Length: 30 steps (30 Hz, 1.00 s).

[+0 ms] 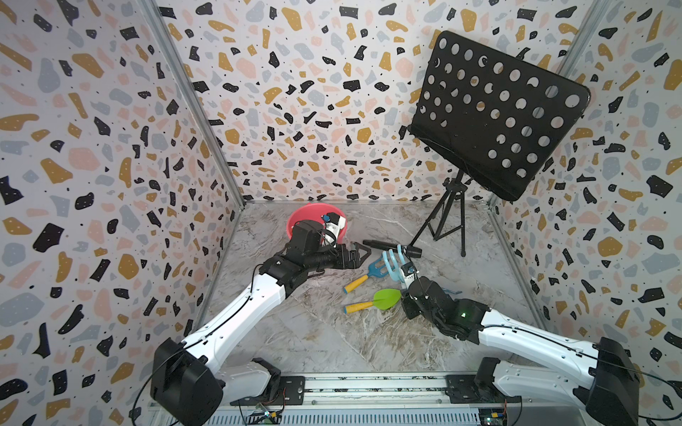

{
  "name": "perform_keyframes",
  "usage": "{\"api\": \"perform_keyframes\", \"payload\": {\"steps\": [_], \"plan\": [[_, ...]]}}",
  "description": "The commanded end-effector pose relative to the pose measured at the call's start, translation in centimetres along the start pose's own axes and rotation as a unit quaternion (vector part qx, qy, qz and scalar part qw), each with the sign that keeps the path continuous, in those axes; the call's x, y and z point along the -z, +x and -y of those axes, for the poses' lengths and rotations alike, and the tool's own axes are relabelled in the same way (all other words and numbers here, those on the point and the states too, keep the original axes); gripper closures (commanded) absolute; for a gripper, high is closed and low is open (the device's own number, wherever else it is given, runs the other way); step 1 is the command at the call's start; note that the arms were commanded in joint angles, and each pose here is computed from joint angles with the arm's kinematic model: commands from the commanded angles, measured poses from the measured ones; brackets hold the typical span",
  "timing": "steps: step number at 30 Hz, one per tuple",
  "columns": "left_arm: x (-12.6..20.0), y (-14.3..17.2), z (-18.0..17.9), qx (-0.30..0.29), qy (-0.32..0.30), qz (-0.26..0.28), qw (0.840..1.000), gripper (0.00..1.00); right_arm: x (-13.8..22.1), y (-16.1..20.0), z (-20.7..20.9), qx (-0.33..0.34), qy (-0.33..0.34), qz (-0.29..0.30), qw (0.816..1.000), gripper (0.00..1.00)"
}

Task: Organize the gardening tools
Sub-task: Pick up the gardening tool from the center of the board.

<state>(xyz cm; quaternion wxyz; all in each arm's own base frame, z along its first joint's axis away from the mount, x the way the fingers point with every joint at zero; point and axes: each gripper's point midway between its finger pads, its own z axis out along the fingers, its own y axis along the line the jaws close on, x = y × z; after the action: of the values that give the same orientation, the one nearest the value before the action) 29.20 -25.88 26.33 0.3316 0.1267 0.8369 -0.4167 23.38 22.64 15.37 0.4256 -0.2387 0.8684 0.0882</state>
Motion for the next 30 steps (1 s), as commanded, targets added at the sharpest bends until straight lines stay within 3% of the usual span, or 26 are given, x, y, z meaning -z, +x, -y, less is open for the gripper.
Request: {"api": "perform_keyframes", "payload": {"steps": [1,7,15,21,24,30], "plan": [[-0.1,0.4,1.6,-0.032,0.032,0.009,0.999,0.01,0.9,-4.0,-1.1,0.0,-0.029,0.064,0.998,1.0],[-1.0,0.7,2.8,-0.056,0.051,0.026,0.997,0.05,0.9,-4.8,-2.3,-0.005,-0.056,0.075,0.996,1.0],[-2.4,0.4,3.5,-0.066,0.07,0.051,0.994,0.28,1.0,-5.9,-3.7,-0.018,-0.096,0.095,0.991,1.0],[-3.2,0.2,3.6,-0.065,0.069,0.059,0.994,0.39,0.9,-6.1,-4.2,-0.021,-0.107,0.096,0.989,1.0],[-3.5,0.0,3.4,-0.067,0.065,0.065,0.994,0.5,1.0,-6.2,-4.3,-0.021,-0.109,0.098,0.989,1.0],[-3.5,-0.6,3.2,-0.07,0.053,0.09,0.992,0.8,1.0,-6.3,-4.0,-0.027,-0.101,0.098,0.99,1.0]]}}
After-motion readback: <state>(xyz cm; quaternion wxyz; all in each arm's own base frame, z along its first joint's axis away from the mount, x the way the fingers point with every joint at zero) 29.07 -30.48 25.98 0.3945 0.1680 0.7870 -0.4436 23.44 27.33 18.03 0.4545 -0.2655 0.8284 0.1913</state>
